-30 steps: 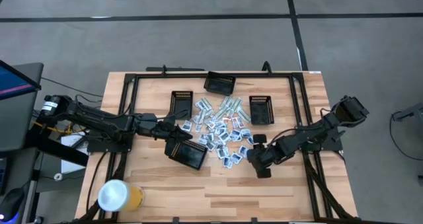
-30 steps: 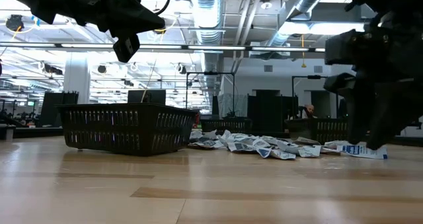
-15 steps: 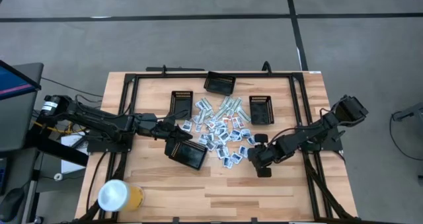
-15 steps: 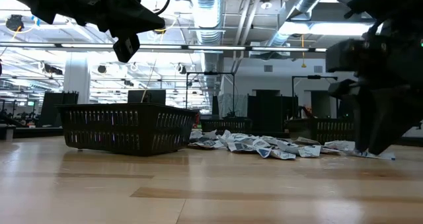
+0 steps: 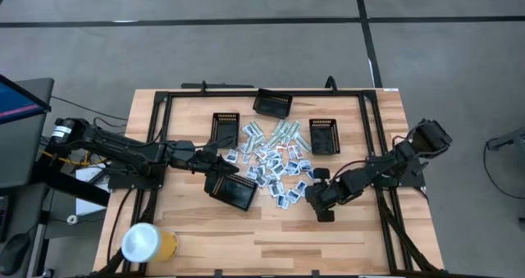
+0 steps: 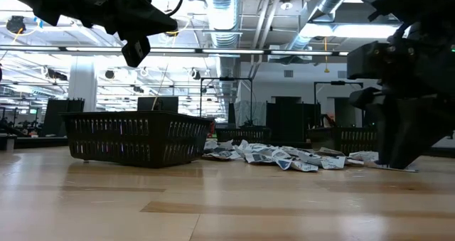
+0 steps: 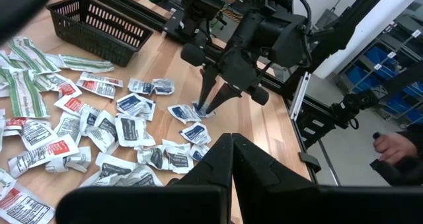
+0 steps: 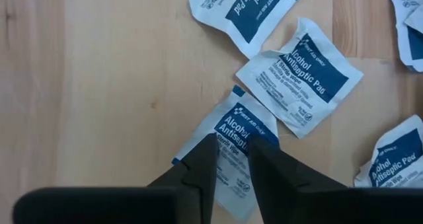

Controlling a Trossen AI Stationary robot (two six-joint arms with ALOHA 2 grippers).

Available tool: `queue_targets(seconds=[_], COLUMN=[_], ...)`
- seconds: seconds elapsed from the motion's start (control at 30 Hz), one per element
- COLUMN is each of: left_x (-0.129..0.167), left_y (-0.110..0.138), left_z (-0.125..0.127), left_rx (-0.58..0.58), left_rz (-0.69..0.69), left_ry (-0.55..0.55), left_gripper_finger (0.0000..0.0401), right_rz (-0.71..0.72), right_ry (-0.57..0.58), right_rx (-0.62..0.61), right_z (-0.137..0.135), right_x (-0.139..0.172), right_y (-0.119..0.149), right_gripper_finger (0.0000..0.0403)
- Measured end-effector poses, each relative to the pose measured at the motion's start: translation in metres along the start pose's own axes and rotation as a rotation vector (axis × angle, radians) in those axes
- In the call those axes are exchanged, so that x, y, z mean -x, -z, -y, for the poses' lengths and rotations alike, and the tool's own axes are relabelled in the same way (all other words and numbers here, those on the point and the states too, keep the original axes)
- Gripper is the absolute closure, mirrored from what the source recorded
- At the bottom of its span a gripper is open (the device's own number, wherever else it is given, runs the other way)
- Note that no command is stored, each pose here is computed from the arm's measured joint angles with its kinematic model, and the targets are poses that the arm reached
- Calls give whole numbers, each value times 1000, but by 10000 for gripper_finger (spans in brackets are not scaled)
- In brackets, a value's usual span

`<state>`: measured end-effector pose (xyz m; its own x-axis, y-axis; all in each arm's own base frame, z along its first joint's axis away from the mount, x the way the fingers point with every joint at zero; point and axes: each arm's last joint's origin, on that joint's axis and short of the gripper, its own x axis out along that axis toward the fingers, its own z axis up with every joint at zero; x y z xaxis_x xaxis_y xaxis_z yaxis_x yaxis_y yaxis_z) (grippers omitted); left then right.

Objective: Pick & Place First Aid Supplies
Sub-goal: Put the white alcohol pad into the right black bin

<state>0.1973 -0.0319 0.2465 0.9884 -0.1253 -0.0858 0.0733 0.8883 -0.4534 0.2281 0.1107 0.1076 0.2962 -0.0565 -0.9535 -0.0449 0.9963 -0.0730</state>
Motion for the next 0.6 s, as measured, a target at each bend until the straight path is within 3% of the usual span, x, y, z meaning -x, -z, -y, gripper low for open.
queue_targets(seconds=[0.27, 0.6], left_x=[0, 0], left_y=[0, 0], left_z=[0, 0], left_rx=[-5, -7], left_rz=[0, 0], left_ry=[0, 0], left_gripper_finger=[393, 393], right_rz=[-6, -60], right_ry=[-25, -1], right_rx=[-1, 53], right_z=[0, 1], right_x=[2, 18], right_y=[1, -16], right_gripper_finger=[394, 396])
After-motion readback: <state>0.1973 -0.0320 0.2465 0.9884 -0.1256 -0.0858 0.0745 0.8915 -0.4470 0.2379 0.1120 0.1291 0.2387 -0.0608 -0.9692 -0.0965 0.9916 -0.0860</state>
